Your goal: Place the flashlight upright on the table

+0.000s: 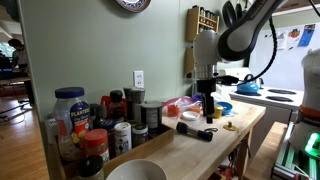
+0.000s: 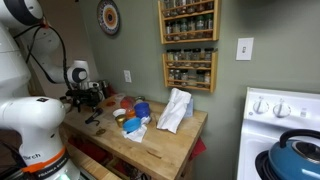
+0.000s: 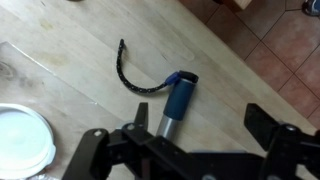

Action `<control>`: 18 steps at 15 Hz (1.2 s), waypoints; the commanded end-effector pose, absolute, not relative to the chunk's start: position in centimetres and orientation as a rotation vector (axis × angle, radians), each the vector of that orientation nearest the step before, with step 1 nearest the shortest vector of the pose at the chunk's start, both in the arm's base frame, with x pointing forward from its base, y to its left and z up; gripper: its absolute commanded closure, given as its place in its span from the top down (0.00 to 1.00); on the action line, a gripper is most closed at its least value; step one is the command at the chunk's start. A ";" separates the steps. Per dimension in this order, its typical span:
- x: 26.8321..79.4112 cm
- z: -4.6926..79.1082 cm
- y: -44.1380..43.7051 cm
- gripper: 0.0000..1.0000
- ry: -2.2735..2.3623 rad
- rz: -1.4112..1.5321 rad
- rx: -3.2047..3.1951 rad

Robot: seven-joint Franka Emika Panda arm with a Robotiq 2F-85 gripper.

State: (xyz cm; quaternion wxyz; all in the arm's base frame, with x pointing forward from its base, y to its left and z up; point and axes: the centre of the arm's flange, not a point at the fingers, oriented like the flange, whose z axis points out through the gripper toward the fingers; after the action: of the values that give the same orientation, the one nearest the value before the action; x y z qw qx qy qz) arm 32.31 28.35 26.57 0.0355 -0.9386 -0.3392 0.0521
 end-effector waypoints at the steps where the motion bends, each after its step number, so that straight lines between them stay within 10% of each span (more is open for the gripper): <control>1: 32.2 23.9 28.7 1.00 -1.002 0.175 -2.934; 6: 32.9 21.2 29.5 1.00 -1.009 0.169 -2.967; 8: 33.0 20.7 29.6 0.73 -1.012 0.189 -2.972; 12: 33.5 19.8 30.3 0.52 -1.011 0.222 -2.971; 13: 33.7 19.6 30.5 0.87 -1.002 0.229 -2.970; 14: 33.8 19.4 30.7 0.88 -1.004 0.233 -2.973; 16: 34.1 19.3 30.7 0.42 -1.004 0.265 -2.988; 18: 34.4 19.9 30.6 0.40 -1.027 0.309 -3.003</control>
State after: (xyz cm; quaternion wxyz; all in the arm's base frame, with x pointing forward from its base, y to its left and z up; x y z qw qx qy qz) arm 33.71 30.14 19.88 -0.0006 -0.9435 -0.3221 0.0782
